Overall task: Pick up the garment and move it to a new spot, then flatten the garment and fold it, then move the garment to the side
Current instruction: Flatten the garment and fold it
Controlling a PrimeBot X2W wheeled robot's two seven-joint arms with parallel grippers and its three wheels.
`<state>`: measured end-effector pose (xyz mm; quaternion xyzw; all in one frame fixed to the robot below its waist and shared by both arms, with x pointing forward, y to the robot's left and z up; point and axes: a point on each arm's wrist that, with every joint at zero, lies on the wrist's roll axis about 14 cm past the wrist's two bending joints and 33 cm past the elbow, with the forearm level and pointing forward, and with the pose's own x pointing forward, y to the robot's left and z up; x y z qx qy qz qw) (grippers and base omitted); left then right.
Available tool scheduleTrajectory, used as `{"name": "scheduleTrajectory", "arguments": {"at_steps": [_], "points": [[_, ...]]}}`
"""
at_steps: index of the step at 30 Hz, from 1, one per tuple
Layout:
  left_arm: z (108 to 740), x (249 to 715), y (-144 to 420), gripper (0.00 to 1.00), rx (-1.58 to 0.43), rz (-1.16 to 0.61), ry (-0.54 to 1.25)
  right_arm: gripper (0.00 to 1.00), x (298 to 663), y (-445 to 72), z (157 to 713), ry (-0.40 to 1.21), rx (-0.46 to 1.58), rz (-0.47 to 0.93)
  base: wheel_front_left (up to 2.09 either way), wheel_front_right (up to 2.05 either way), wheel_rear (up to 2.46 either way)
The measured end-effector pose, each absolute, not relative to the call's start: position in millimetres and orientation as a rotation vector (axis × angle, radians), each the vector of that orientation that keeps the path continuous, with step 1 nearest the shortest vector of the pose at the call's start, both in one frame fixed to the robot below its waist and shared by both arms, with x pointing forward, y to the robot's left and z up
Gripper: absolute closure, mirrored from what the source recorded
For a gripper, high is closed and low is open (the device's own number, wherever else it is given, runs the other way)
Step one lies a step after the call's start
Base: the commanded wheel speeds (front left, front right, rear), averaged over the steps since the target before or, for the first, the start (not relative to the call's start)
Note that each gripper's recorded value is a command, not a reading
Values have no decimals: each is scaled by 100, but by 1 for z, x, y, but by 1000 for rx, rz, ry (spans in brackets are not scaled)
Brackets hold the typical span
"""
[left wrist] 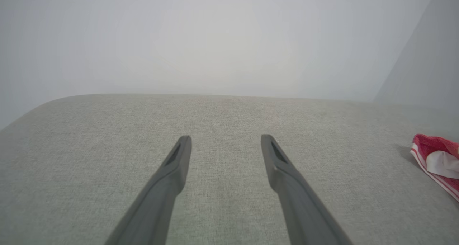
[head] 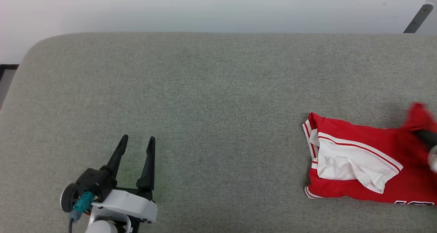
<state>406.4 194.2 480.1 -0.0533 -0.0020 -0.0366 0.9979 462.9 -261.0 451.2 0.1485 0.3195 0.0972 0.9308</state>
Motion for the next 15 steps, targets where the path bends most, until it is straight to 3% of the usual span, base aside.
{"name": "scheduleTrajectory", "arguments": {"at_steps": [7,15], "points": [[485,402,193,0,-119,-77,-16,100,443,-149,461,673,243,551,0,0,0],[480,401,194,0,-127,-72,-1,100,440,-96,452,690,127,671,0,0,0]]}}
